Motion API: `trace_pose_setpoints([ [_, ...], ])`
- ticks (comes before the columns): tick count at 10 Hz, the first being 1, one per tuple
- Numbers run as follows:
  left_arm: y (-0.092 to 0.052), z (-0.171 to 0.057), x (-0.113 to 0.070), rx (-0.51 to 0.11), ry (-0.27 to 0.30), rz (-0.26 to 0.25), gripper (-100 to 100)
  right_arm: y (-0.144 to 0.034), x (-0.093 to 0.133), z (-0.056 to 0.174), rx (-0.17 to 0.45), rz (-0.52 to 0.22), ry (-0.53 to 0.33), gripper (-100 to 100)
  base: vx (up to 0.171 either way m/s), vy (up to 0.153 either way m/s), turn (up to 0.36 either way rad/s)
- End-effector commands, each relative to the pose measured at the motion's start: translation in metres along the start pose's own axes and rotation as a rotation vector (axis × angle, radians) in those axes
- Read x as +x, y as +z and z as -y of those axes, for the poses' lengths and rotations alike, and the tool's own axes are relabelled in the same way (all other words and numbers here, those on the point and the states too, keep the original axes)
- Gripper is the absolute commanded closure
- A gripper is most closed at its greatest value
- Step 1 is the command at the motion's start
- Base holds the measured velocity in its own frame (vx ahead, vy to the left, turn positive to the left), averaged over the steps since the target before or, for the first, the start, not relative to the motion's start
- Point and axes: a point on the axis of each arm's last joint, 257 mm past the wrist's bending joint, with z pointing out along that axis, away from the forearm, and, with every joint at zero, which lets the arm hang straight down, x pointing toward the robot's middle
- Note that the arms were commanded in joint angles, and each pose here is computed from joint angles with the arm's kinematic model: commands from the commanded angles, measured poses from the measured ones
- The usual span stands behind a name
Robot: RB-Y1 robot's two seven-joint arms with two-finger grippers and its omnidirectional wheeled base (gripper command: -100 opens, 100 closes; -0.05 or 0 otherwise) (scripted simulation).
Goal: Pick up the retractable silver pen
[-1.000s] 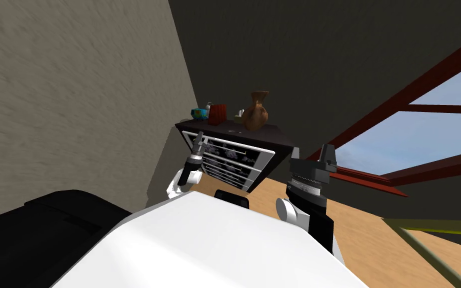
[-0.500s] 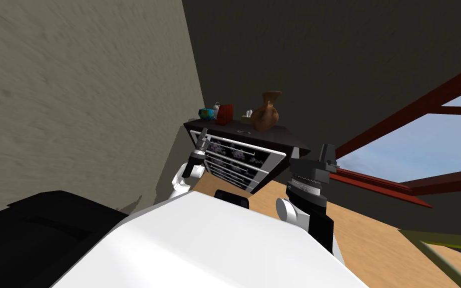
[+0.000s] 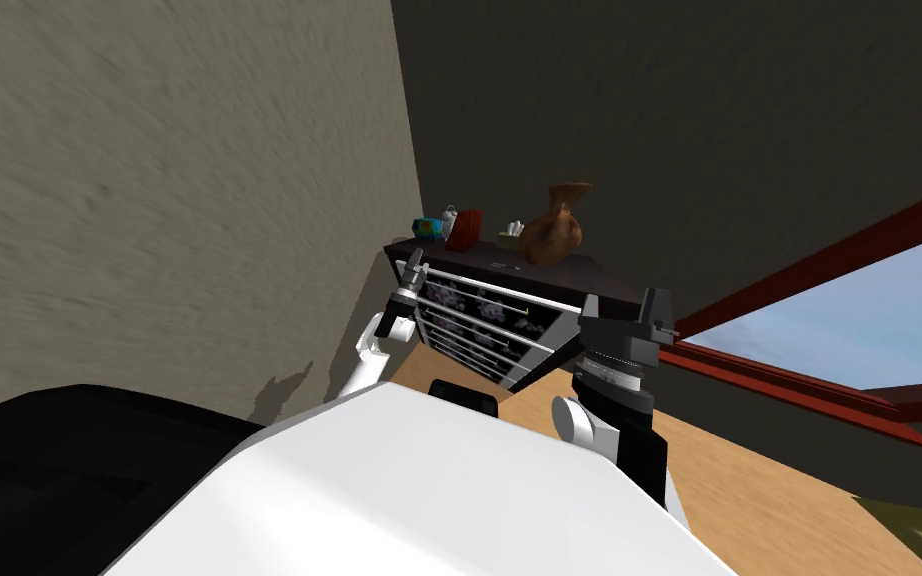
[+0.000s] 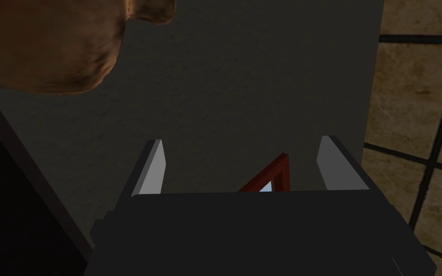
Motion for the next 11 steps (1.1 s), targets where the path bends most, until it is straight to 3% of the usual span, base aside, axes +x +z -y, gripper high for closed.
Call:
trace_pose_setpoints([
  [1,0.014,-0.001,0.004,-0.001,-0.009,-0.004,-100,0.000,0.000,0.000,0.000,0.000,0.000,0,0.004,0.102,0.066],
  [2,0.016,0.002,0.004,0.008,-0.010,-0.005,-100,0.000,0.000,0.000,0.000,0.000,0.000,0,-0.012,0.045,-0.007],
  [3,0.026,-0.012,0.006,-0.035,-0.020,-0.008,-100,0.000,0.000,0.000,0.000,0.000,0.000,0,-0.022,0.082,0.129],
  [4,0.035,-0.003,0.008,-0.012,-0.023,-0.011,-100,0.000,0.000,0.000,0.000,0.000,0.000,0,-0.021,0.085,0.060],
  [5,0.042,-0.019,0.010,-0.055,-0.033,-0.013,-100,0.000,0.000,0.000,0.000,0.000,0.000,0,-0.024,0.121,0.115],
  [7,0.058,-0.005,0.013,-0.025,-0.038,-0.018,-100,0.000,0.000,0.000,0.000,0.000,0.000,0,0.000,0.075,0.022],
  [8,0.067,-0.022,0.015,-0.076,-0.048,-0.019,-100,0.000,0.000,0.000,0.000,0.000,0.000,0,0.004,0.077,0.116],
  [10,0.080,-0.007,0.019,-0.048,-0.052,-0.023,-100,0.000,0.000,0.000,0.000,0.000,0.000,0,0.001,0.058,0.022],
  [11,0.087,-0.025,0.020,-0.097,-0.063,-0.024,-100,0.000,0.000,0.000,0.000,0.000,0.000,0,-0.006,0.061,0.083],
])
